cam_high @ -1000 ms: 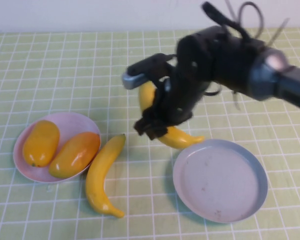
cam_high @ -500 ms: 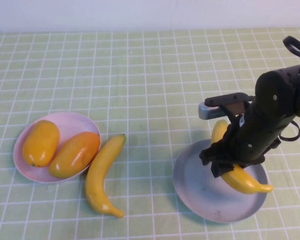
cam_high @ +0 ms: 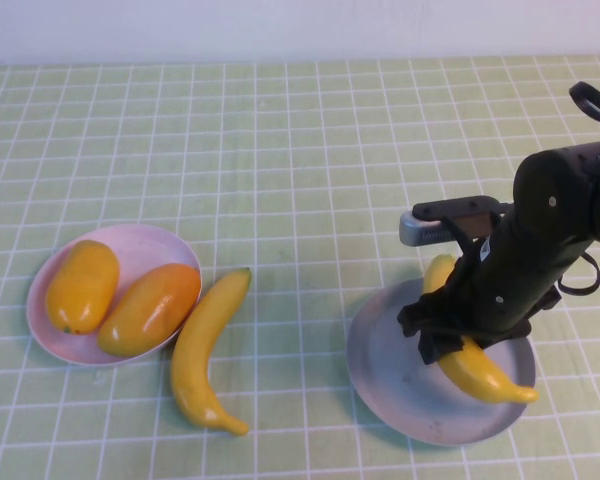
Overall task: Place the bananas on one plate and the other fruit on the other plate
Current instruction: Put another type of fruit in the right plate
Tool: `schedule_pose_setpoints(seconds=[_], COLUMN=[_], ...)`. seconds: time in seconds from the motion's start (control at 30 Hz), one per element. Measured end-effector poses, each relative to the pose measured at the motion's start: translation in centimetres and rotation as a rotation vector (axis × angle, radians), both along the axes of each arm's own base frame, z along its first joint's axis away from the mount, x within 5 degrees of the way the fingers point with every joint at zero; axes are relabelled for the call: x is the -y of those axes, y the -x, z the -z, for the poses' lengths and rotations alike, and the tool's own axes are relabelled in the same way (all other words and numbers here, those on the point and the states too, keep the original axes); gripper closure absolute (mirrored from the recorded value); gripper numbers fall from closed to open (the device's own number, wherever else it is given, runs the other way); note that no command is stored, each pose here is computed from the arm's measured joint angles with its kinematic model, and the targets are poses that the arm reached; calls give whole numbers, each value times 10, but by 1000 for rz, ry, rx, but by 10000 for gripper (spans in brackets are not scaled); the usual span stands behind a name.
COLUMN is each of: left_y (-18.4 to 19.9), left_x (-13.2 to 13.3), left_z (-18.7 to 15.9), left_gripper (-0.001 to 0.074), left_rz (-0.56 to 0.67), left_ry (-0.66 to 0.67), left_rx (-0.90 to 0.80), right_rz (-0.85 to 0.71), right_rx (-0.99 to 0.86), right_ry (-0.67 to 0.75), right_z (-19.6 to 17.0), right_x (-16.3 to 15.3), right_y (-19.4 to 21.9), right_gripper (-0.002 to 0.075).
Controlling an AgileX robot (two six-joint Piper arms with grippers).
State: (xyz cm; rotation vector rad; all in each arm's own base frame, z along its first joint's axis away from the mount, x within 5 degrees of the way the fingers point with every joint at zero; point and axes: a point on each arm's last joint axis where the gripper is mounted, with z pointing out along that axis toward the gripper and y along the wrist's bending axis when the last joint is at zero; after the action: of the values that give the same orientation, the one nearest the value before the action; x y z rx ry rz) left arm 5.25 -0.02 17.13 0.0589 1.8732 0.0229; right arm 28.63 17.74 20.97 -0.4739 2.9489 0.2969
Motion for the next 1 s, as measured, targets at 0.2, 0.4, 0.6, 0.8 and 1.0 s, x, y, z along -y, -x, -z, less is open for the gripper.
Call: schedule_pose_setpoints(seconds=[0.2, 0.4, 0.6, 0.8, 1.0], left_y=[0, 0, 0, 0, 0], left_x=[0, 0, 0, 0, 0], left_z=[0, 0, 0, 0, 0], left_gripper=[734, 734, 734, 734, 734], left_rz=[0, 0, 0, 0, 0], left_ry=[0, 0, 0, 0, 0], left_rx=[0, 0, 0, 0, 0], right_rz=[2, -8, -117, -261, -324], right_rx=[-19, -9, 106, 126, 116], right_ry=[-1, -7, -87, -160, -183], right_z=[0, -6, -45, -51, -28], right_x=[0, -2, -41, -109, -173], right_y=[2, 4, 14, 28, 22], right_gripper=[234, 215, 244, 269, 270])
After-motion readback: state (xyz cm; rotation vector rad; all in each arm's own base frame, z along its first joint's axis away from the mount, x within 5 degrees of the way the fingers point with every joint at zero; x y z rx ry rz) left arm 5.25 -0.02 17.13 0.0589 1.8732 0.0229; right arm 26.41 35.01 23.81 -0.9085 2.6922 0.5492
